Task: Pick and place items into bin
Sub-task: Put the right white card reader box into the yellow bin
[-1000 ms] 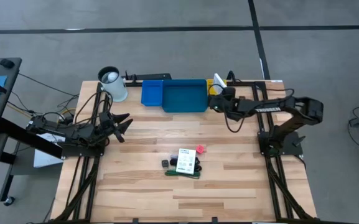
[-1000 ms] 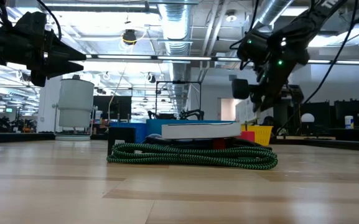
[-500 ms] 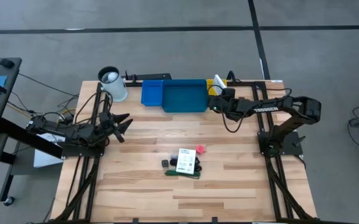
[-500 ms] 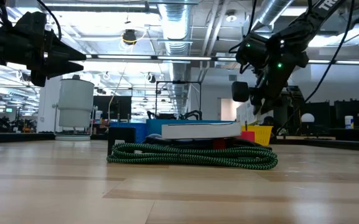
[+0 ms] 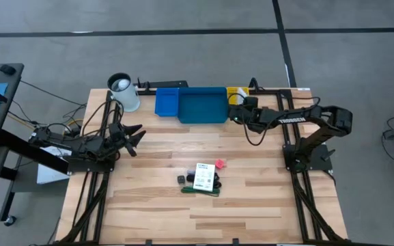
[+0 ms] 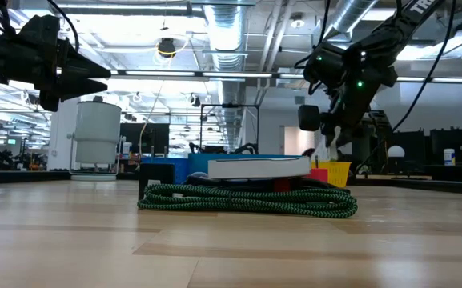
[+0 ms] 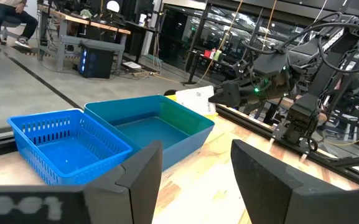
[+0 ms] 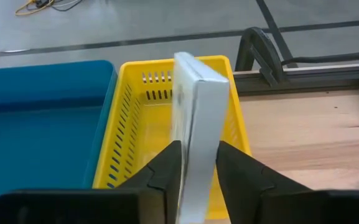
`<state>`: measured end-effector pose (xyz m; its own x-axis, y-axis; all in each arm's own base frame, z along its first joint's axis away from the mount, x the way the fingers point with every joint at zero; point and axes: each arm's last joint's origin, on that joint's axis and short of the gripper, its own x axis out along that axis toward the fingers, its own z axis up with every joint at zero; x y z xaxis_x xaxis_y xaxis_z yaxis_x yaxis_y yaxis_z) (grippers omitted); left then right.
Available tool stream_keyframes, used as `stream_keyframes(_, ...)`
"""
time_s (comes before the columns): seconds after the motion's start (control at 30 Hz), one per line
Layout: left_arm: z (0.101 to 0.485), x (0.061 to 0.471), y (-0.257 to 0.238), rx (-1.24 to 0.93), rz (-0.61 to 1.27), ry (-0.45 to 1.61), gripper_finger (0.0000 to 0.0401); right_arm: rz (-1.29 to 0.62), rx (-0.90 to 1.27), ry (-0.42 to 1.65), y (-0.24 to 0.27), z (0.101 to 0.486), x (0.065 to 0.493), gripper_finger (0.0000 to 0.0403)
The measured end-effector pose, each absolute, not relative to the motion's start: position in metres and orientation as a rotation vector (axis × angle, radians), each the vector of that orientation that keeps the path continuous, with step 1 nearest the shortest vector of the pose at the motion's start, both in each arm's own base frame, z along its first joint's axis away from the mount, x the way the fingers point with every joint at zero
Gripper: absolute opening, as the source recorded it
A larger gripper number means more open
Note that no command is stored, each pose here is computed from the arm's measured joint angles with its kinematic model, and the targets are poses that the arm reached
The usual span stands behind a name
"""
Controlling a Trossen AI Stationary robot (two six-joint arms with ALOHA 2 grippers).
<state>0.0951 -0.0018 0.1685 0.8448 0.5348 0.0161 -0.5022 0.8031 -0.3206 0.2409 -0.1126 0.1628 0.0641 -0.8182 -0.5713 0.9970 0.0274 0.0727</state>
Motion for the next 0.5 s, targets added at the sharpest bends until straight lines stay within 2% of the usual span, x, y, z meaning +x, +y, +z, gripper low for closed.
stream_keyframes(0.5, 0.1686, 0.0950, -0.0018, -0.314, 0.556, -0.108, 0.0181, -1.469, 0.523, 0.427, -0.1126, 0.1627, 0.2409, 0.0102)
